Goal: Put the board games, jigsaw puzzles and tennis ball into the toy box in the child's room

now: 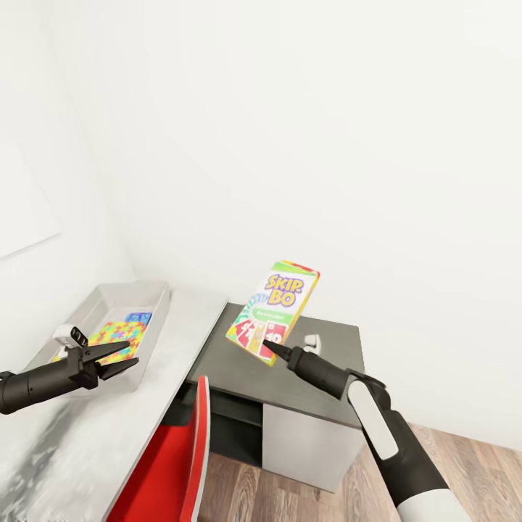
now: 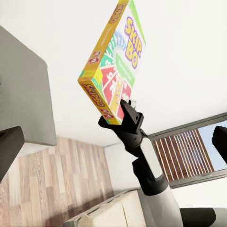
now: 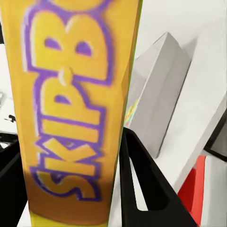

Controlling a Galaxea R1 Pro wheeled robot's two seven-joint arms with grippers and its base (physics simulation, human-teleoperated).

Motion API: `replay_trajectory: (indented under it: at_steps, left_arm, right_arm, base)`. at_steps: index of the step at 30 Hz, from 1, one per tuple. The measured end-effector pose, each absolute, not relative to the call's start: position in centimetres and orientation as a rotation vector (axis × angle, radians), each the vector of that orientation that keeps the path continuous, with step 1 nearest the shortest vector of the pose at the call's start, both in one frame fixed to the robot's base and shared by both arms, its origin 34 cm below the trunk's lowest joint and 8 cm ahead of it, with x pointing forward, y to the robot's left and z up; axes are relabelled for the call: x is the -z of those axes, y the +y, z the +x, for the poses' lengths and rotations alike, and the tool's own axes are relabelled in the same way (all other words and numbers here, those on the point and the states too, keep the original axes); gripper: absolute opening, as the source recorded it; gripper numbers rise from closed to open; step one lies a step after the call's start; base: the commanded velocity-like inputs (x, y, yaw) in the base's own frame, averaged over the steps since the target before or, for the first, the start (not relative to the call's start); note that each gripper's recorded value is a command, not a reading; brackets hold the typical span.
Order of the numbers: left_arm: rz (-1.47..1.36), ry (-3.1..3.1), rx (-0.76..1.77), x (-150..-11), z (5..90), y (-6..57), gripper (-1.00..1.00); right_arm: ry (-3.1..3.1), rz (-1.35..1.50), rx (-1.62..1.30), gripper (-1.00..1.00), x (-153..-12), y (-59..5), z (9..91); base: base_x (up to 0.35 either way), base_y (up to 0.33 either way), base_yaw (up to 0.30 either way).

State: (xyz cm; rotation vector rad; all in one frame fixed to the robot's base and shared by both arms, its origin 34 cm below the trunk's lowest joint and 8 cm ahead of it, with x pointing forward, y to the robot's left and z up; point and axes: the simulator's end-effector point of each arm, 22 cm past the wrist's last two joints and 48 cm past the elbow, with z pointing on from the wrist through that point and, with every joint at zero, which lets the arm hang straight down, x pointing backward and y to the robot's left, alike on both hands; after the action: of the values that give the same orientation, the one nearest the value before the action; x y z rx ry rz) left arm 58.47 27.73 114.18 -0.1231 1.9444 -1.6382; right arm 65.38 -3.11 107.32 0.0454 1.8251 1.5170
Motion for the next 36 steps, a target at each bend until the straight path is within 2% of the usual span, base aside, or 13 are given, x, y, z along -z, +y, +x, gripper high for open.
replay_trajectory:
  at_steps: [21,36]
  left_arm:
    - [-0.118,1.947,1.649,-113.97,58.31,27.12,1.00]
    - [-0.120,1.949,1.649,-113.85,58.32,26.98,1.00]
  right_arm:
    - [1.828,0.032,-1.501,-1.00,-107.41,-3.04,65.31]
    - [1.825,0.033,-1.505,-1.00,-107.47,-3.03,65.29]
  base:
    - [0.000,-0.007,0.280]
    - [0.017,-0.275,0.293]
